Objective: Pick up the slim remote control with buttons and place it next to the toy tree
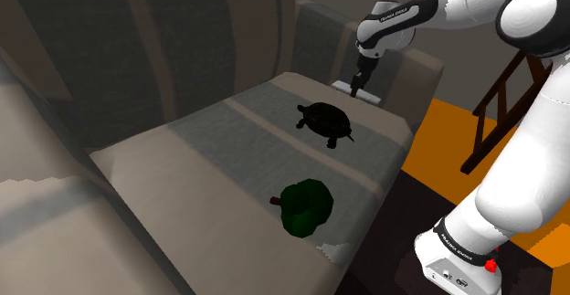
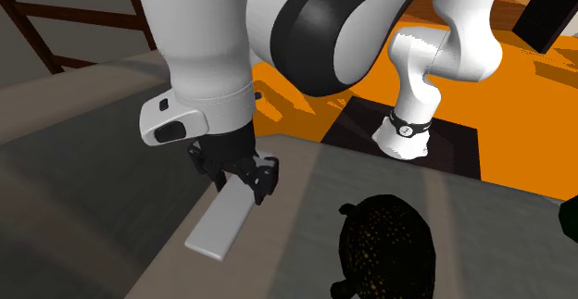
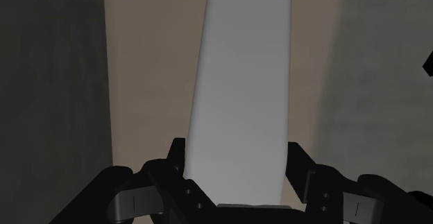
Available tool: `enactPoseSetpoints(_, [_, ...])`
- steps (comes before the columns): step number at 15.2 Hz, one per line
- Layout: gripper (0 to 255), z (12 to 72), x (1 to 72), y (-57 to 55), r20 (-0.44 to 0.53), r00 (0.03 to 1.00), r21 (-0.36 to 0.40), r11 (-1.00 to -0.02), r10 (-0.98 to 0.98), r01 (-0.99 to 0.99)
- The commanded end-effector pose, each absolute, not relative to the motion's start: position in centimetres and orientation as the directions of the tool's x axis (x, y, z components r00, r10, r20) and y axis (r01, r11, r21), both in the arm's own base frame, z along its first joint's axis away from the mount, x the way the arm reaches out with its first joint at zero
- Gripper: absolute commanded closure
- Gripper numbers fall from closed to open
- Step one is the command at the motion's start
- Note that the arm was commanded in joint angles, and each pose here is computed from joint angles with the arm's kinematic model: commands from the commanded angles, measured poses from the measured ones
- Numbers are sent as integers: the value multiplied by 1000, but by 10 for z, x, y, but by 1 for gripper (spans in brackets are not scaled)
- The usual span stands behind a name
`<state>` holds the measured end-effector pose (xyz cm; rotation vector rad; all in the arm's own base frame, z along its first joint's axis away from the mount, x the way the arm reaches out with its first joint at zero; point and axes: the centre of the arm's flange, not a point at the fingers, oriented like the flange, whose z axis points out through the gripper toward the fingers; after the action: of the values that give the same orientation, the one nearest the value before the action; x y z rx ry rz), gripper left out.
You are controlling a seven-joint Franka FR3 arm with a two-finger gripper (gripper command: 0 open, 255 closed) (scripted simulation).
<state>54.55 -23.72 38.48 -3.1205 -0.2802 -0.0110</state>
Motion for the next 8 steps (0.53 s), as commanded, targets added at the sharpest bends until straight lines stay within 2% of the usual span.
enactPoseSetpoints(1, [255,396,546,-237,8,984,-8,-984,178,178])
enactPoseSetpoints(8, [255,433,546,-237,8,984,-8,-984,178,178])
